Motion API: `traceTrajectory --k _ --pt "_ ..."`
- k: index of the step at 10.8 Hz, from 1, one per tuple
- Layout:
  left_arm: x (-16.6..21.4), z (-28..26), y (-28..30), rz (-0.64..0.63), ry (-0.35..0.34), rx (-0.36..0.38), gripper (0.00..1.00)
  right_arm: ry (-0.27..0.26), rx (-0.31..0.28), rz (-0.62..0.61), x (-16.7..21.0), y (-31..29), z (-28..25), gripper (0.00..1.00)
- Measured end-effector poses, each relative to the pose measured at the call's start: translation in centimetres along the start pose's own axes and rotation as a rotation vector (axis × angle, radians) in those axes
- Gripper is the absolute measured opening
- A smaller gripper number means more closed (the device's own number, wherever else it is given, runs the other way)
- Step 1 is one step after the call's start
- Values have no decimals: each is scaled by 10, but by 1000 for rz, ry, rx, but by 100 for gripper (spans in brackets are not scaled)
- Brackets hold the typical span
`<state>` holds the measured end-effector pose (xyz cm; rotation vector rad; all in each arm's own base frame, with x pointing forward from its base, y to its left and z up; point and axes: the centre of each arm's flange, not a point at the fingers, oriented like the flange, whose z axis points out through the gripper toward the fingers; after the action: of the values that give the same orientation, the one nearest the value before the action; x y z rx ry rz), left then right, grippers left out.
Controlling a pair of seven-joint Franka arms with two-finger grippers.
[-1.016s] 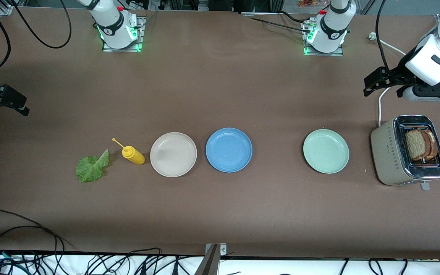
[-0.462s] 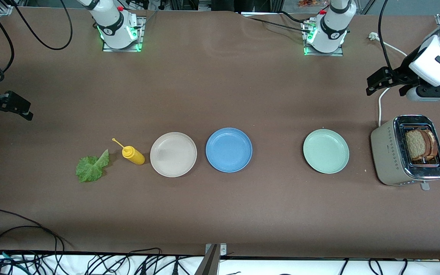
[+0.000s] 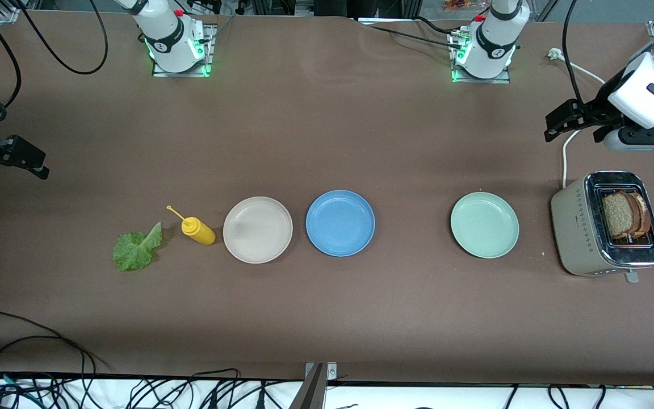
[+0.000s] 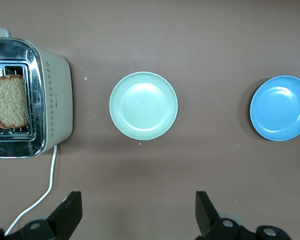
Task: Make sandwich in blue plate with both arms
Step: 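Move the left gripper over the toaster and lower onto a bread slice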
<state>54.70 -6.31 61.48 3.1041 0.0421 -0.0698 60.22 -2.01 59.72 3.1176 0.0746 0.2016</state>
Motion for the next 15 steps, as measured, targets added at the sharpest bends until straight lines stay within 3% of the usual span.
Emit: traceTrajectory --k 7,11,15 --pt "10 18 -18 -24 -33 49 100 -3 0 0 0 0 2 100" --pt "34 47 -85 -7 -62 49 100 -3 0 0 1 0 2 100" --pt "59 80 -112 66 -62 157 100 -3 0 0 1 0 2 100"
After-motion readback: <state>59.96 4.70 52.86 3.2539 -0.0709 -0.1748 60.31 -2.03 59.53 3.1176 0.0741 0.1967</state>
